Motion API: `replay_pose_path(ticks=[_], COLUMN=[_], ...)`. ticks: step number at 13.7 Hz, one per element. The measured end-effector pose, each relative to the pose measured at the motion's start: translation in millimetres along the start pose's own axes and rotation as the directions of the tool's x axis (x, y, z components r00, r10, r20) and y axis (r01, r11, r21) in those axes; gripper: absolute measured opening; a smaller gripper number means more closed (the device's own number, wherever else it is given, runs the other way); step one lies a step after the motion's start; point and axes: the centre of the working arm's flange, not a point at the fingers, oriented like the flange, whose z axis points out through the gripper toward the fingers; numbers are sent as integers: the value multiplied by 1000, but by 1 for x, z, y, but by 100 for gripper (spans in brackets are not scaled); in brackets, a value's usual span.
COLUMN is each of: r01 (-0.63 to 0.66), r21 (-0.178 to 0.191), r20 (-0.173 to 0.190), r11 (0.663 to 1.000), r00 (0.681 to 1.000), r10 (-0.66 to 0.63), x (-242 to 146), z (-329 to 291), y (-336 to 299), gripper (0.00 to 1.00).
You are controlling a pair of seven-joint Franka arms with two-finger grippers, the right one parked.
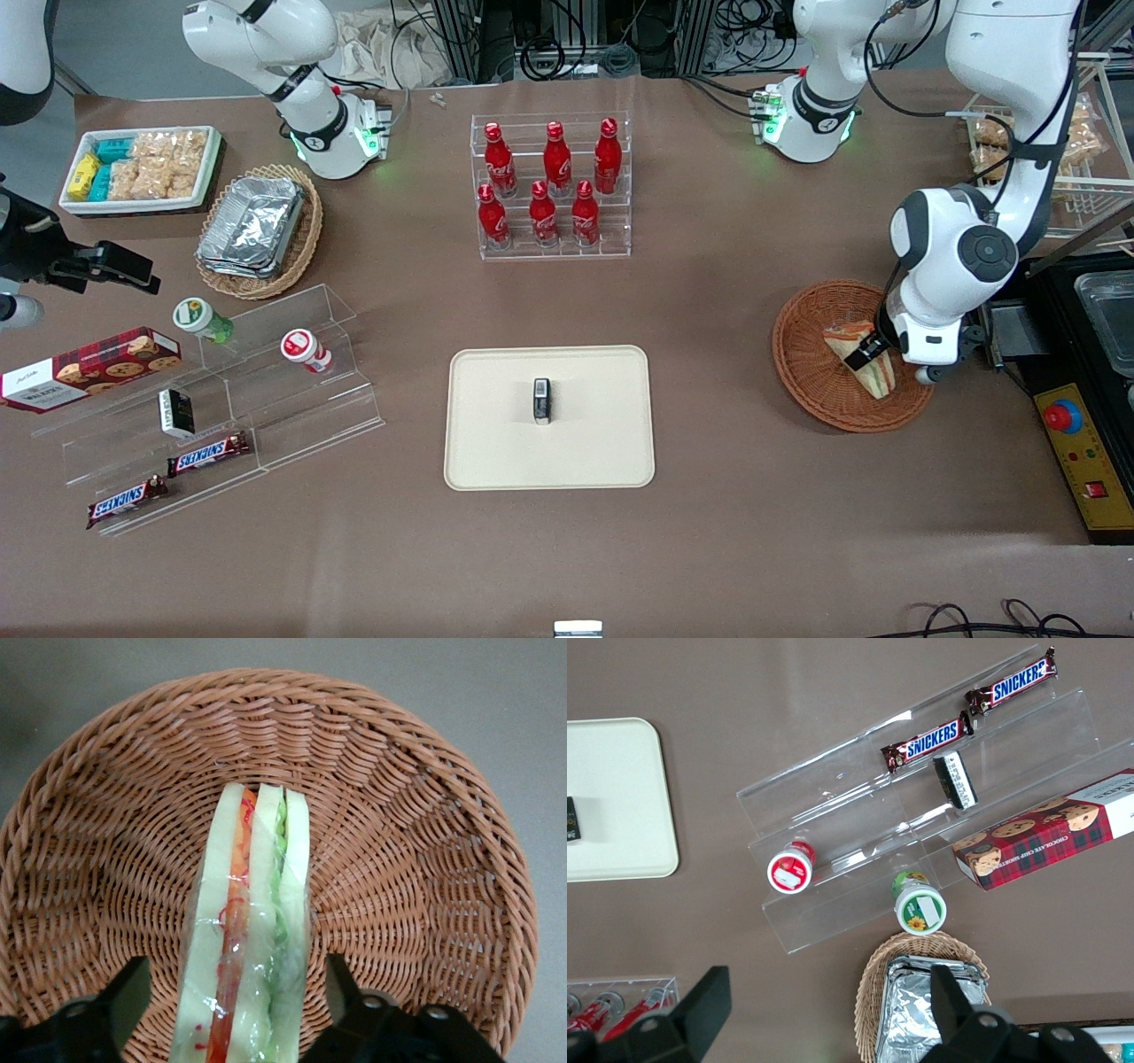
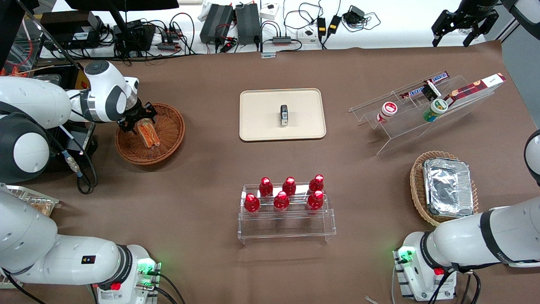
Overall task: Place sandwich from basket to tray
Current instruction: 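Close the left gripper on the sandwich's upright edge, then lift the sandwich out of the basket with the left gripper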
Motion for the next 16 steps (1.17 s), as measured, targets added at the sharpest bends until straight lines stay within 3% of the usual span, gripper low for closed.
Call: replay_pose_path(ticks=[2,3,5,13,14,16], r01=[0,0,-1,-47,-58,-68], r21=[-1,-1,-2,-24,-19,3], r20=[-1,-1,-2,-29,-24,3], r11=[1000,1000,1000,999,998,998], r00=[1000,1000,1000,999,998,998], r10=[0,0,1,46,57,68], x=[0,0,0,6,10,22], z=[0,0,0,-21,-30,-58], y=[0,0,0,4,4,10], gripper=[65,65,48,48,41,37])
